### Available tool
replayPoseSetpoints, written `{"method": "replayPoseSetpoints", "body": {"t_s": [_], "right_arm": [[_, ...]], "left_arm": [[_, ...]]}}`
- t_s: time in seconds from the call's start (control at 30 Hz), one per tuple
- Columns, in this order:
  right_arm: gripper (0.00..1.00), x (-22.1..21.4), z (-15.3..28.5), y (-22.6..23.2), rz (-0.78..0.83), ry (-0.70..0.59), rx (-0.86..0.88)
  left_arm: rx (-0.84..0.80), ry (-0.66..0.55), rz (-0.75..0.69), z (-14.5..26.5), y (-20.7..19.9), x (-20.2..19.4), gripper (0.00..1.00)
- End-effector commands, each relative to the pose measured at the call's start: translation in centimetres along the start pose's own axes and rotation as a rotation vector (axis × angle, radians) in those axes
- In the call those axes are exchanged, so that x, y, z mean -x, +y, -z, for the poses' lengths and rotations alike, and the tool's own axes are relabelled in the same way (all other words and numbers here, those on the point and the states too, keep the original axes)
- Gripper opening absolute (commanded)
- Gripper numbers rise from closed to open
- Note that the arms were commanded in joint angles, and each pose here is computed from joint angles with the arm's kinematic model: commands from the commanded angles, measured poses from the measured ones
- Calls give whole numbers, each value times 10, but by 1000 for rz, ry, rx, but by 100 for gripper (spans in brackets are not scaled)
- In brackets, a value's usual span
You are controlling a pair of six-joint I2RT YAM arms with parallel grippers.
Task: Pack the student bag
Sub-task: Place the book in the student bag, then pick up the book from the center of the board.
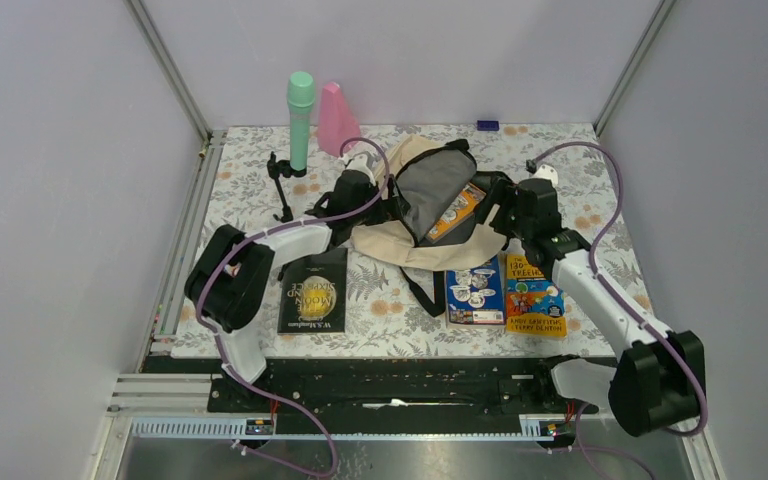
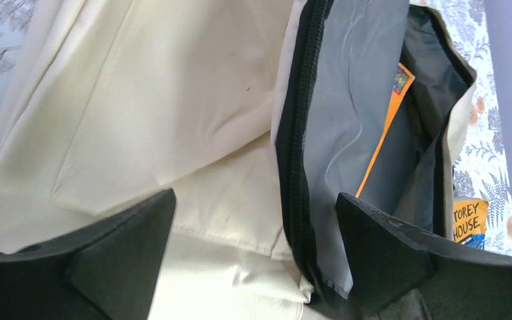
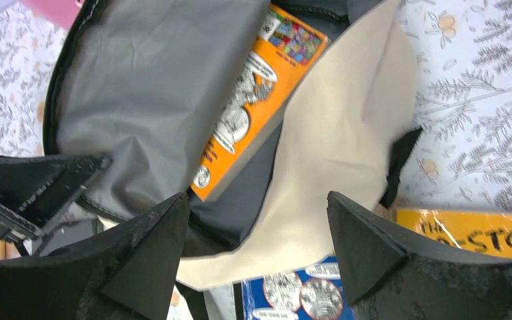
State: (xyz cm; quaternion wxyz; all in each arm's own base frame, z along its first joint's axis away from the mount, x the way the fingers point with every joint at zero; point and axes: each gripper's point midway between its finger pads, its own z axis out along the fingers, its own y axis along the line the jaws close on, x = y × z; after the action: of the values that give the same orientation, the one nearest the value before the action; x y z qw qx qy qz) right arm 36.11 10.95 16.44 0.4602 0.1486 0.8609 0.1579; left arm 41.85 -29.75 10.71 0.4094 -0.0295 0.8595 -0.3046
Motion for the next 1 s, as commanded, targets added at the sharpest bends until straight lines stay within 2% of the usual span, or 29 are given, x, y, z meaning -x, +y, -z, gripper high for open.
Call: {"method": "replayPoseSetpoints", "body": {"t_s": [0.0, 0.1, 0.27, 0.4, 0.5, 0.57, 0.8, 0.97], "right_arm": [[83, -20, 29, -9, 56, 59, 6], [84, -35, 45, -20, 60, 96, -14], [83, -62, 67, -22, 37, 168, 42], [81, -92, 76, -7, 3, 250, 129], [80, -111, 81, 11, 2, 290, 188], [80, -124, 81, 25, 6, 310, 230], [78, -153, 75, 64, 6, 374, 340], [78, -157, 71, 78, 25, 397, 388]], "left_arm": [[47, -112, -59, 34, -2, 33, 98], [56, -124, -79, 49, -4, 33, 99], [0, -116, -149, 72, -29, 21, 99], [-32, -80, -209, 94, -45, 0, 99], [-45, -37, -189, 111, -40, -19, 99], [-26, -20, -175, 126, -28, -29, 99], [253, 55, -131, 179, 58, -73, 99], [380, 83, 14, 203, 111, -92, 99]]}}
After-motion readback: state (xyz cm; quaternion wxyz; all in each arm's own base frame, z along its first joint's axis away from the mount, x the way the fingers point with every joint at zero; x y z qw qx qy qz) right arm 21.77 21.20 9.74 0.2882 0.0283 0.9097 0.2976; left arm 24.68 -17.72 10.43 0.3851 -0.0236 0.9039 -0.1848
